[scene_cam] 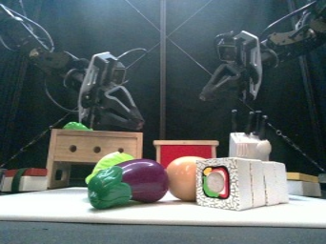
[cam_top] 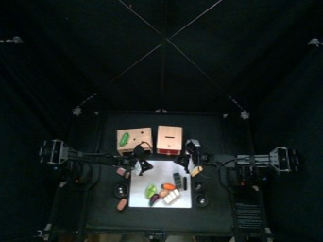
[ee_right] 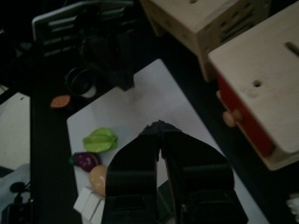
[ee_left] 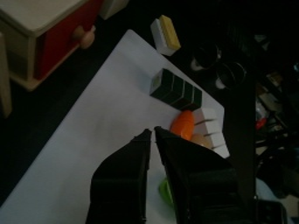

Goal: Grab drawer handle

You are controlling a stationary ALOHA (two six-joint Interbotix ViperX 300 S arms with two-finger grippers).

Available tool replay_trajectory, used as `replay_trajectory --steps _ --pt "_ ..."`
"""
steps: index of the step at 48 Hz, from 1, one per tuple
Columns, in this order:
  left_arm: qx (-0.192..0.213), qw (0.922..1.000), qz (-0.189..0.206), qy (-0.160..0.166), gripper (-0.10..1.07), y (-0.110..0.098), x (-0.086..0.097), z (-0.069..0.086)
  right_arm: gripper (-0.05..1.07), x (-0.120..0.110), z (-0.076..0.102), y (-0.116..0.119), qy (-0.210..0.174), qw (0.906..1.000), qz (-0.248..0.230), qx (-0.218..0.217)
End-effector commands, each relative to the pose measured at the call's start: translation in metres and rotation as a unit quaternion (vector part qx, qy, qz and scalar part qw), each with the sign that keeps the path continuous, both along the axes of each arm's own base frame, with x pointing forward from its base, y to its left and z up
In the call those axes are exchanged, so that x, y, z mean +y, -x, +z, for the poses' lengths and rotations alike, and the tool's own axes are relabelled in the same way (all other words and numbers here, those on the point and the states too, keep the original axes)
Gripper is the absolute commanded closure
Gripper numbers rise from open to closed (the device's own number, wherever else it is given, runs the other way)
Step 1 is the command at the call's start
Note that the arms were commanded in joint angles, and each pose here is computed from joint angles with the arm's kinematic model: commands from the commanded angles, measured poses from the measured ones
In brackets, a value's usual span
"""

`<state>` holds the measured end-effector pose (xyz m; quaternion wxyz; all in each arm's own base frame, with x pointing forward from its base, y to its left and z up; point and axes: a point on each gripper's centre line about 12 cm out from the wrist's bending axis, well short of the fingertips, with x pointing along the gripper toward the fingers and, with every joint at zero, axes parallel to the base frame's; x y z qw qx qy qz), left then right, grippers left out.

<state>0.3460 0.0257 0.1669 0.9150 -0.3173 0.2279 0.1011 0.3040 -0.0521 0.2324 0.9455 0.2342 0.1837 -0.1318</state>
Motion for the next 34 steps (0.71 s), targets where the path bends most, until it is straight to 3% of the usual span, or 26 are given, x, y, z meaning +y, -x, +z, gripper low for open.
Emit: replay_trajectory --steps 1,10,17,26,34 --pt "-0.022 0.9997 0.010 0.008 0.40 -0.021 0.004 0.006 0.67 -0.012 0.011 -0.001 0.005 0.9997 -0.019 -0.017" --pt "-0.017 0.9996 0.019 0.016 0.39 -0.045 0.009 -0.007 0.77 -0.029 0.012 0.002 0.004 0.9987 -0.047 -0.018" --pt "-0.027 0.9983 0.040 0.031 0.39 -0.060 0.017 -0.005 0.84 -0.044 0.014 0.004 0.002 0.9972 -0.072 -0.020" --pt "-0.038 0.9959 0.064 0.051 0.39 -0.073 0.022 -0.001 0.85 -0.066 0.019 0.008 -0.006 0.9943 -0.106 -0.012" --pt "-0.037 0.9970 0.059 0.035 0.39 -0.075 0.028 -0.002 0.85 -0.078 0.021 0.006 -0.007 0.9929 -0.119 -0.002"
